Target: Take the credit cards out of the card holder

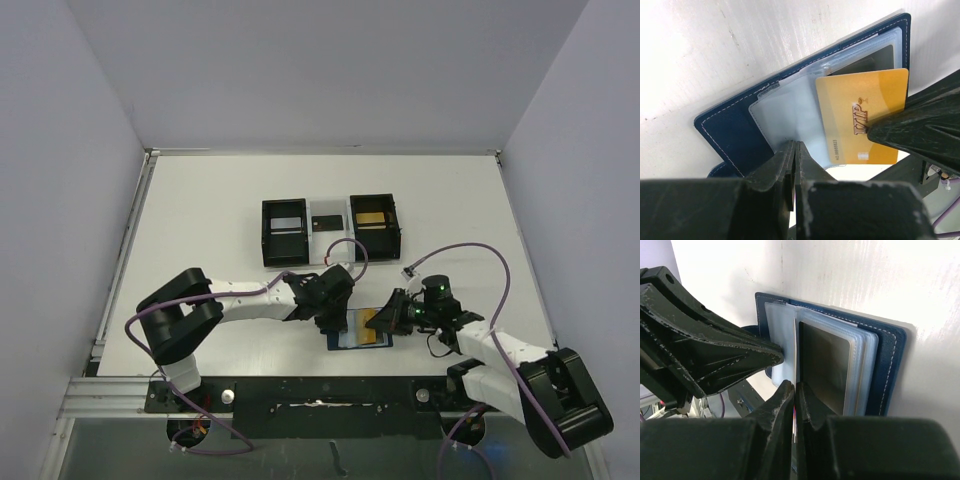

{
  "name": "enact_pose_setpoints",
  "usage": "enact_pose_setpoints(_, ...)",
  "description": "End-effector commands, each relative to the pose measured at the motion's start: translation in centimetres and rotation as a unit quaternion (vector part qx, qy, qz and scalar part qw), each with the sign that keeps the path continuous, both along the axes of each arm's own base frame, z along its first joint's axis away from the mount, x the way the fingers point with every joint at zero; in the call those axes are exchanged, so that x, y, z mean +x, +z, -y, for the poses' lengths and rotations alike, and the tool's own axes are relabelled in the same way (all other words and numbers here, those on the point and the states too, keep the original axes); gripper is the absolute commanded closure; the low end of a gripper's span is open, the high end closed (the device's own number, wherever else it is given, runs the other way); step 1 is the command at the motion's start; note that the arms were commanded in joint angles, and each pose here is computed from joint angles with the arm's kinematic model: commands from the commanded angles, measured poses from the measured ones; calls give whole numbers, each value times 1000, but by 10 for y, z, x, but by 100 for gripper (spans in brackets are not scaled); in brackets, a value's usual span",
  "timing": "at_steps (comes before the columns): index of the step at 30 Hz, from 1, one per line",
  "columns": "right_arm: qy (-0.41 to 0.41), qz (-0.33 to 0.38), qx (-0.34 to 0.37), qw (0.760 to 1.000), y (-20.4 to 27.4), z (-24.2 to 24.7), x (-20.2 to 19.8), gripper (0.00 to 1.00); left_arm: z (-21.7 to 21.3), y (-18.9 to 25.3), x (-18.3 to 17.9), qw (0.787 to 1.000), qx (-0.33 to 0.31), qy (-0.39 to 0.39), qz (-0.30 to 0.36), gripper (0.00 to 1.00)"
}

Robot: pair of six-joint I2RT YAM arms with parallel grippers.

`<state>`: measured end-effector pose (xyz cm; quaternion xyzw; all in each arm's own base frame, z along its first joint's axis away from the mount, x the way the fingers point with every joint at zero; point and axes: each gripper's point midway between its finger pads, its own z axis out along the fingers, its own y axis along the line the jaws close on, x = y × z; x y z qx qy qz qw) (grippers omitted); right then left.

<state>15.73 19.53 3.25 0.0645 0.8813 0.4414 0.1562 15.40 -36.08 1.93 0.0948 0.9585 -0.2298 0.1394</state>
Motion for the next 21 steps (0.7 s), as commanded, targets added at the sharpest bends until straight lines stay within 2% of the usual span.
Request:
enact_pose_setpoints(1, 5, 27, 2, 1000, 16, 2, 5, 100, -28, -20, -3, 998, 58, 10, 4, 100)
enact_pose_setpoints(5, -13, 45, -15, 999, 28, 11, 12, 100, -30, -14, 0, 998, 56, 18, 14, 100)
enact_pose_setpoints(9, -73, 53, -80, 993, 29, 36, 24, 100, -22, 4, 7, 998, 24, 47, 32, 100)
enact_pose_setpoints(13, -111, 82, -96, 986, 43, 47, 31, 100, -7, 37, 19, 996, -7, 44, 78, 88)
enact_pose_setpoints(16, -134, 104, -102, 980, 53, 54, 36, 100, 12, 67, 27, 993, -45, 10, 109, 80)
enact_pose_setpoints(21, -182, 136, -135, 964, 69, 74, 44, 100, 50, 98, 20, 985, -123, -52, 110, 72)
